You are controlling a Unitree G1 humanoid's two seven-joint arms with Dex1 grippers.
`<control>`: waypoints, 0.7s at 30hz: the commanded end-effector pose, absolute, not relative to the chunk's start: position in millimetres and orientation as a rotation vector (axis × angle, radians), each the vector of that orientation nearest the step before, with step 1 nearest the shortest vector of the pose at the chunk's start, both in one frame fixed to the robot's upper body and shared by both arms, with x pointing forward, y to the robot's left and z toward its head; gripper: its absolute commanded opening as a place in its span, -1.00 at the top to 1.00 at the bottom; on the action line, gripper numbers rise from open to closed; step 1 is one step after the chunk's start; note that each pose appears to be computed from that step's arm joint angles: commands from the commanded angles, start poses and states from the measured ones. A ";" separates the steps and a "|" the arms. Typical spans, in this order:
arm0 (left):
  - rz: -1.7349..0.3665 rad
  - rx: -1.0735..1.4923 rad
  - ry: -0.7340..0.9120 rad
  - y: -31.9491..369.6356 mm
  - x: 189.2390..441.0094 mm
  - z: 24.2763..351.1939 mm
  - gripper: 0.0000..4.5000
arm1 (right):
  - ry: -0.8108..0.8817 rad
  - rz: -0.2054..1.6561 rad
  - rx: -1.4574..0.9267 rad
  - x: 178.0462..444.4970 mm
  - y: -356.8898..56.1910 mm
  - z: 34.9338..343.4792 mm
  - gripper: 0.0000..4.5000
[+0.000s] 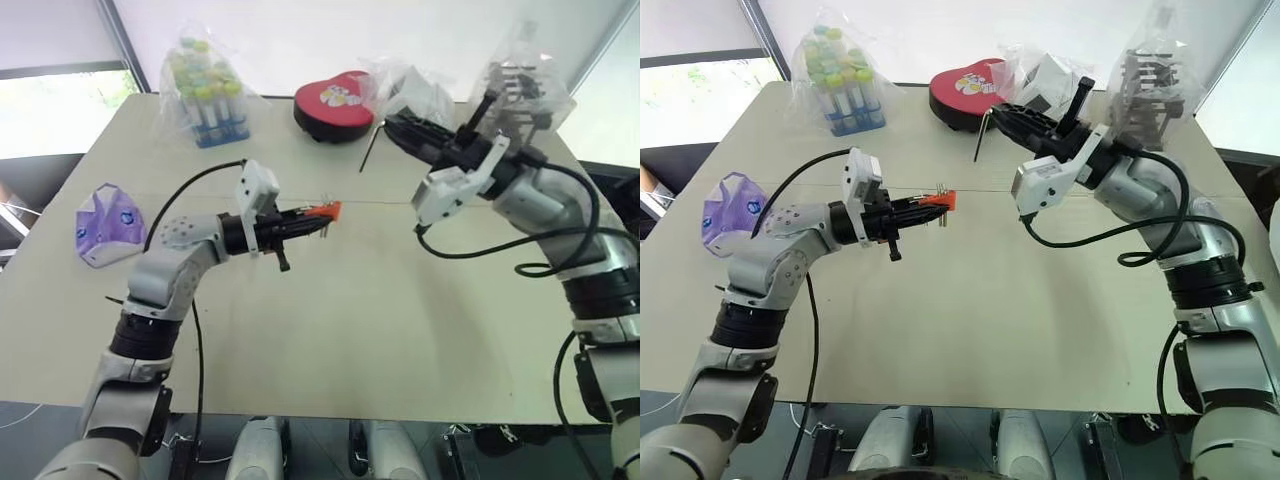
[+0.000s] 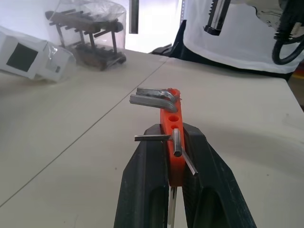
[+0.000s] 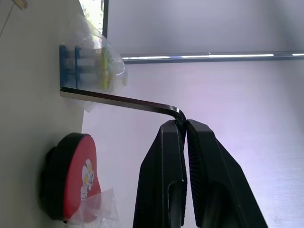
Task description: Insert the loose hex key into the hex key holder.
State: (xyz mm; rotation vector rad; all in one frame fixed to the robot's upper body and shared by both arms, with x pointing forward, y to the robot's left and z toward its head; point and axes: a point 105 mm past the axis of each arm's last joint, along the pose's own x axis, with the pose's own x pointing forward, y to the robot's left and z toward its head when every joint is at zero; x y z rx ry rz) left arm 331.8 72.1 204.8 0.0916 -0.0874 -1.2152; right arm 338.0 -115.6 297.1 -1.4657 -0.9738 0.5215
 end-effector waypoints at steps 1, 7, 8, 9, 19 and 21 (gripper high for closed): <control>-1.227 0.118 -0.148 70.9 330.6 219.1 1.00 | -1.039 0.526 -1.437 326.2 -111.3 308.1 0.98; -1.227 0.129 -0.149 71.6 331.3 219.1 1.00 | -1.038 0.578 -1.418 320.8 -105.6 302.9 0.98; -1.227 0.131 -0.149 71.6 331.4 219.1 1.00 | -1.040 0.588 -1.410 319.7 -104.2 302.4 0.98; -1.227 0.134 -0.150 71.5 331.5 219.2 1.00 | -1.042 0.593 -1.405 319.0 -103.0 302.1 0.98; -1.228 0.137 -0.157 70.5 330.9 220.0 1.00 | -1.061 0.618 -1.369 314.1 -93.4 303.3 0.98; -1.229 0.135 -0.159 69.7 330.3 220.7 1.00 | -1.055 0.618 -1.368 315.0 -92.6 302.1 0.98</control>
